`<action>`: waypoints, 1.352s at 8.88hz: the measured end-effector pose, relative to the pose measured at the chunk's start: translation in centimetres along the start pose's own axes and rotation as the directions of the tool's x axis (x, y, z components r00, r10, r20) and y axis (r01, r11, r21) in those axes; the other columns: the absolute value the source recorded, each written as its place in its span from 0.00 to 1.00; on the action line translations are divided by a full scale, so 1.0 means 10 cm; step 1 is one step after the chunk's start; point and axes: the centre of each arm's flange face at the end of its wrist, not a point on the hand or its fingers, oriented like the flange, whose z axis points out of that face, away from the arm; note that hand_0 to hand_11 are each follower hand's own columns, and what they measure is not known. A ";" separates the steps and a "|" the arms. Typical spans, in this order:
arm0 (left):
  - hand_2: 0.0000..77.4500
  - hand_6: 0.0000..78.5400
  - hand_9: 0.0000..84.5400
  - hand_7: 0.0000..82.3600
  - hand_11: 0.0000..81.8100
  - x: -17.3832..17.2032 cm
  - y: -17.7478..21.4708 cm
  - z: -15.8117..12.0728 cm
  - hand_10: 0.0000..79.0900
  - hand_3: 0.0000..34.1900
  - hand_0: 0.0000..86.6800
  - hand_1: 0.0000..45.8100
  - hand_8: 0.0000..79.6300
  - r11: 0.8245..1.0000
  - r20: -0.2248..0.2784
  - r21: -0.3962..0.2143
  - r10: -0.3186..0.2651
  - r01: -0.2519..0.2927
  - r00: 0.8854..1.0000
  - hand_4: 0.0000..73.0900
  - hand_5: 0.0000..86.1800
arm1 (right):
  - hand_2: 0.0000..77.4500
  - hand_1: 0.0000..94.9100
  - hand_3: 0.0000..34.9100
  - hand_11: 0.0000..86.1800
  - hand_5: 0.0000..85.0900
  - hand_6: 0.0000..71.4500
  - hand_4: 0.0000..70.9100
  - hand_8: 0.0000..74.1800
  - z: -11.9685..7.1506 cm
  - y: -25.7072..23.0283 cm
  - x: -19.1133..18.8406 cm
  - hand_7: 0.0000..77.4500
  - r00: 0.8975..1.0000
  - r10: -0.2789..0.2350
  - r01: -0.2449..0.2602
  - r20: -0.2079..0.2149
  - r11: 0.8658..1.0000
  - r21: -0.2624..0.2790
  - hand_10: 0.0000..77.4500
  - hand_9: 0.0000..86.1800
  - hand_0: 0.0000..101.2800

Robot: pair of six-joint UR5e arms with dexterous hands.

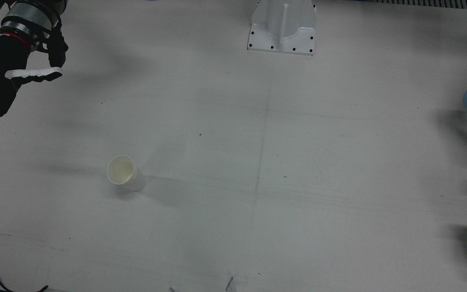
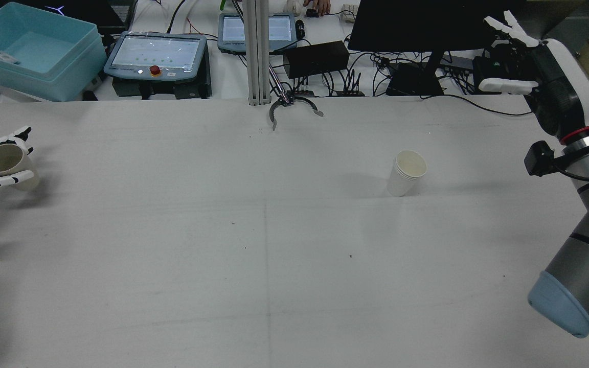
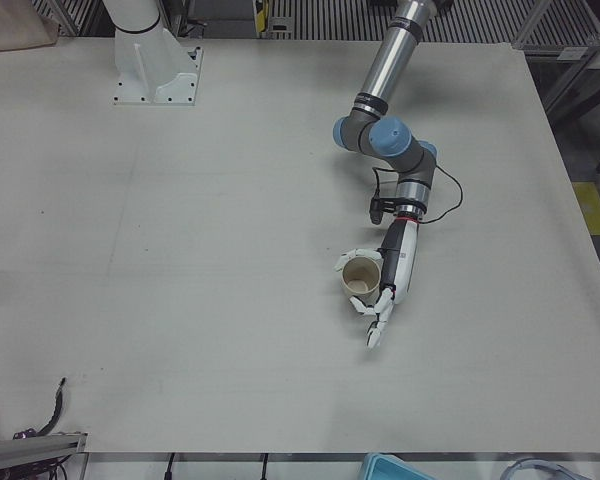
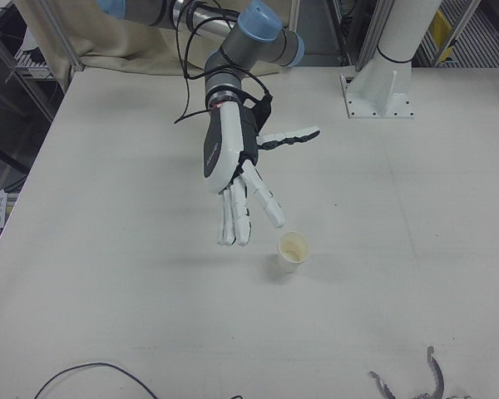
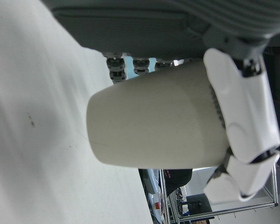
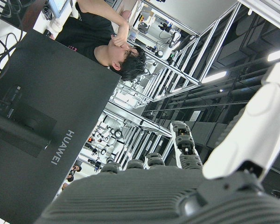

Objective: Pour water
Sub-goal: 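Reach the right hand toward the middle white paper cup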

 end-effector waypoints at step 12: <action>0.44 0.07 0.06 0.11 0.14 0.05 0.36 0.02 0.08 0.00 0.53 0.36 0.04 1.000 0.013 -0.018 -0.016 0.017 1.000 0.35 0.67 | 0.08 0.13 0.01 0.01 0.01 0.01 0.02 0.01 -0.43 -0.57 2.52 0.02 0.982 0.132 -0.124 -0.134 0.990 0.067 0.01 0.01 0.43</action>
